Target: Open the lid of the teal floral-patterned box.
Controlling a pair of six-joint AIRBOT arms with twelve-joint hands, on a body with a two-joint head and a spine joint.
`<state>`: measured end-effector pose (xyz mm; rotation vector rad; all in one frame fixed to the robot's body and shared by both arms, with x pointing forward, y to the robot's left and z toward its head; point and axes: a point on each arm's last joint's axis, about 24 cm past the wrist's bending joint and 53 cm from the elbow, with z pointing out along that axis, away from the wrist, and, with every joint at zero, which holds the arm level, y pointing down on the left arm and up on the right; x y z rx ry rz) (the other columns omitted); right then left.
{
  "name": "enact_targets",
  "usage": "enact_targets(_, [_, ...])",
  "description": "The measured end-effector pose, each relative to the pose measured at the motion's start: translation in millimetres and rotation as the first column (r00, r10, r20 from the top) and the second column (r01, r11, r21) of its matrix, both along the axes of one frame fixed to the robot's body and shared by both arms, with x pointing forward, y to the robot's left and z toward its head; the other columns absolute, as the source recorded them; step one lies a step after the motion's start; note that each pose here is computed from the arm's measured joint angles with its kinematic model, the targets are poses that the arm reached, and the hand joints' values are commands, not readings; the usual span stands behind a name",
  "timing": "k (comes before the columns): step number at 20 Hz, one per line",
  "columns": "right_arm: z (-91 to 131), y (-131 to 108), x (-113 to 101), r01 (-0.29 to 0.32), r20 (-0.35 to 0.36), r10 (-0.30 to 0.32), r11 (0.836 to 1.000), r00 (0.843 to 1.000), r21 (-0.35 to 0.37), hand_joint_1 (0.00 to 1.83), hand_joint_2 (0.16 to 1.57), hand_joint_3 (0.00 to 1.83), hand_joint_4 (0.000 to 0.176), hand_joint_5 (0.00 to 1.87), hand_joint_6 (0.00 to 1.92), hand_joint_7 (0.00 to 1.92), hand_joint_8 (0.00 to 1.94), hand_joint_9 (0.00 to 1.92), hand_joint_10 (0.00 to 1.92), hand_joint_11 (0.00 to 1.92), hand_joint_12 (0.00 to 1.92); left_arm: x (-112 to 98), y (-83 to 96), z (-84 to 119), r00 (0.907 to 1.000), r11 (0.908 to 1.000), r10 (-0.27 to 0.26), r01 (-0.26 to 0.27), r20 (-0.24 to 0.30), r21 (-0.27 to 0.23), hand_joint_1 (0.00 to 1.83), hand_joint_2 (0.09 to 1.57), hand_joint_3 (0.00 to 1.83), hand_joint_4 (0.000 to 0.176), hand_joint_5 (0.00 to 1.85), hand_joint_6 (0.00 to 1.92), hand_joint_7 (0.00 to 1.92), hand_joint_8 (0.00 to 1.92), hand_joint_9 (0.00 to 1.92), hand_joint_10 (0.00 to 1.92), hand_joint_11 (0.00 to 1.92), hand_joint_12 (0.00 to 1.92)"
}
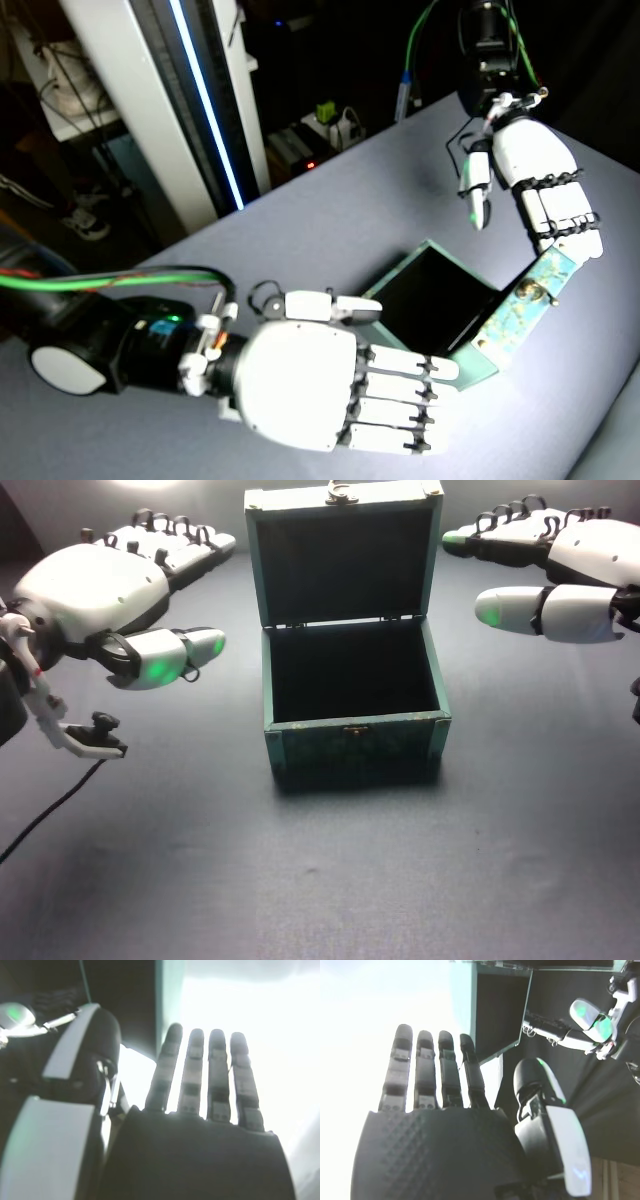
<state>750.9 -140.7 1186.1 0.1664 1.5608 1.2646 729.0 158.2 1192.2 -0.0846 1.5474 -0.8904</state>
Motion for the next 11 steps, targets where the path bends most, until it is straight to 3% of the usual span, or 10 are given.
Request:
enact_targets(3, [11,-22,-2,0.047,0.022,-0.047,0.999,0.999,-0.006,0.00,1.35,0.01,0.000,0.17,0.00,0.15,0.00,0.13,0.00,0.00,0.31,-11,16.1,2,0.9998,0.9997,0.021,-0.021,0.004,-0.014,0.30,1.41,0.00,0.000,0.08,0.00,0.06,0.00,0.05,0.00,0.03,0.08])
enact_targets(5, [22,-36,-14,0.054,0.036,-0.056,0.998,0.998,0.045,0.00,1.37,0.02,0.000,0.17,0.00,0.17,0.01,0.12,0.00,0.00,0.24,-30,25.7,13,0.9987,0.9989,0.023,-0.021,0.046,-0.041,0.30,1.41,0.00,0.000,0.06,0.00,0.06,0.00,0.08,0.01,0.04,0.10])
enact_targets(6, [30,-41,-28,0.038,0.058,-0.044,0.995,0.997,0.091,0.00,1.40,0.02,0.026,0.19,0.01,0.18,0.01,0.12,0.00,0.00,0.23,-44,29.9,24,0.9955,0.9973,0.019,-0.012,0.092,-0.072,0.35,1.41,0.00,0.000,0.05,0.00,0.04,0.00,0.05,0.00,0.05,0.11])
enact_targets(7, [34,-43,-38,0.025,0.072,-0.033,0.992,0.997,0.122,0.00,1.42,0.01,0.073,0.20,0.00,0.17,0.01,0.13,0.00,0.00,0.31,-51,32.0,30,0.9935,0.9956,0.013,-0.002,0.113,-0.094,0.40,1.41,0.00,0.000,0.06,0.00,0.05,0.01,0.05,0.00,0.05,0.12])
enact_targets(8, [44,-42,-55,-0.010,0.109,-0.010,0.984,0.994,0.175,0.02,1.45,0.01,0.074,0.18,0.00,0.13,0.00,0.10,0.00,0.00,0.29,-61,33.5,39,0.9901,0.9888,0.000,0.021,0.140,-0.148,0.41,1.40,0.00,0.000,0.05,0.00,0.05,0.00,0.04,0.00,0.02,0.11])
enact_targets(9, [53,-41,-68,-0.037,0.140,0.006,0.975,0.990,0.219,0.29,1.47,0.00,0.016,0.21,0.01,0.11,0.01,0.04,0.01,0.00,0.20,-68,34.1,45,0.9877,0.9787,-0.014,0.045,0.155,-0.200,0.33,1.38,0.00,0.000,0.03,0.00,0.01,0.00,0.01,0.00,0.00,0.02])
enact_targets(10, [60,-43,-79,-0.060,0.170,0.018,0.968,0.985,0.245,0.29,1.47,0.00,0.016,0.21,0.01,0.11,0.01,0.04,0.01,0.00,0.20,-75,35.1,49,0.9850,0.9695,-0.030,0.070,0.170,-0.235,0.33,1.38,0.00,0.000,0.03,0.00,0.01,0.00,0.01,0.00,0.00,0.02])
enact_targets(11, [72,-43,-98,-0.107,0.225,0.042,0.953,0.973,0.283,0.70,1.48,0.00,0.000,0.25,0.00,0.18,0.00,0.11,0.00,0.00,0.26,-85,37.7,57,0.9788,0.9504,-0.053,0.110,0.198,-0.291,0.41,1.35,0.00,0.000,0.03,0.01,0.00,0.00,0.00,0.00,0.00,0.00])
